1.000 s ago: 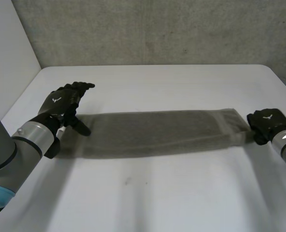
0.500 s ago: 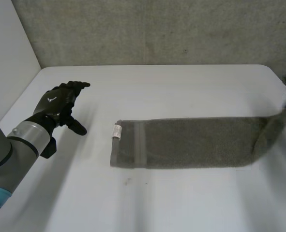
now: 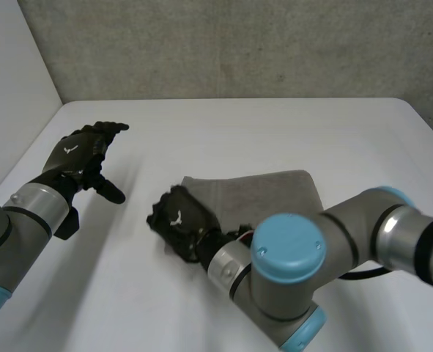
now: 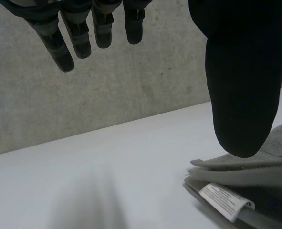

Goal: Fold the towel.

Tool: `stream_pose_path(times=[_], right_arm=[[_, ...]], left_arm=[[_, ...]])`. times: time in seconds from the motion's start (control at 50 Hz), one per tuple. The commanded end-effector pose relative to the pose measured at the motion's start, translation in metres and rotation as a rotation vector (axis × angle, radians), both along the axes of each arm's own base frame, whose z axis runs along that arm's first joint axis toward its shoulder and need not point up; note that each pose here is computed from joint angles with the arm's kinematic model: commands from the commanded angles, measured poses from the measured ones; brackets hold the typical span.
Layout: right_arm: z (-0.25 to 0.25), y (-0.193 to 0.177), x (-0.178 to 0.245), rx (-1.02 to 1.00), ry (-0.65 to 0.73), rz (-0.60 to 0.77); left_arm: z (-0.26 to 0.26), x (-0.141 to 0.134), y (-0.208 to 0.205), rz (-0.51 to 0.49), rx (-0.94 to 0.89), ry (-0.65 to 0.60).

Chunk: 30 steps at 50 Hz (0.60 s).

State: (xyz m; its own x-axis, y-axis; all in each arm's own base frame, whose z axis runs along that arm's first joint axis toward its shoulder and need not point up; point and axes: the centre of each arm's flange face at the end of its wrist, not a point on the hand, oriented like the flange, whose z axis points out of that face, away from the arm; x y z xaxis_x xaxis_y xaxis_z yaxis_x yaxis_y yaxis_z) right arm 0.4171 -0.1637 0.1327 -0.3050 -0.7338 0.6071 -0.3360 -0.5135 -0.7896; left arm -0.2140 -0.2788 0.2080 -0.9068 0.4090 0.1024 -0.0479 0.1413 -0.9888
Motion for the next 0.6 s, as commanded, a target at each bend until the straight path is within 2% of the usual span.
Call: stream_pose_path(times=[0.02, 0.1, 0.14, 0.16, 0.28, 0.36, 0.38, 0.46, 0.54, 0.58, 0.6], right_arm=[[-0.003, -0.004, -0.003, 0.013, 0.01, -0.052], [0.023, -0.016, -0.01, -0.015, -0.025, -0.136], [0.043, -0.04, -0.031, -0.009, -0.057, -0.248], [0.043, -0.04, -0.031, -0.009, -0.057, -0.249], [0.065, -0.063, -0.074, 0.161, -0.124, -0.391], [0.054, -0.079, -0.116, 0.332, -0.086, -0.531], [0.054, -0.079, -0.116, 0.332, -0.086, -0.531], [0.029, -0.08, -0.151, 0.458, -0.012, -0.62], [0.017, -0.083, -0.17, 0.497, 0.005, -0.669], [0.005, -0.086, -0.184, 0.512, 0.005, -0.702], [0.005, -0.086, -0.185, 0.512, 0.005, -0.702]], left_arm=[[-0.001, -0.001, 0.0, -0.002, 0.003, -0.002], [-0.001, -0.002, 0.0, -0.007, -0.001, -0.006], [0.001, -0.004, 0.0, -0.014, -0.007, -0.006], [0.001, -0.004, 0.0, -0.014, -0.007, -0.006], [0.012, -0.014, 0.0, -0.041, -0.047, 0.001], [0.014, -0.037, 0.003, -0.102, -0.058, 0.005], [0.014, -0.037, 0.003, -0.103, -0.057, 0.005], [-0.003, -0.067, 0.006, -0.166, -0.024, -0.008], [-0.016, -0.085, 0.007, -0.17, -0.011, -0.036], [-0.033, -0.098, 0.008, -0.156, -0.003, -0.115], [-0.033, -0.098, 0.008, -0.156, -0.003, -0.115]])
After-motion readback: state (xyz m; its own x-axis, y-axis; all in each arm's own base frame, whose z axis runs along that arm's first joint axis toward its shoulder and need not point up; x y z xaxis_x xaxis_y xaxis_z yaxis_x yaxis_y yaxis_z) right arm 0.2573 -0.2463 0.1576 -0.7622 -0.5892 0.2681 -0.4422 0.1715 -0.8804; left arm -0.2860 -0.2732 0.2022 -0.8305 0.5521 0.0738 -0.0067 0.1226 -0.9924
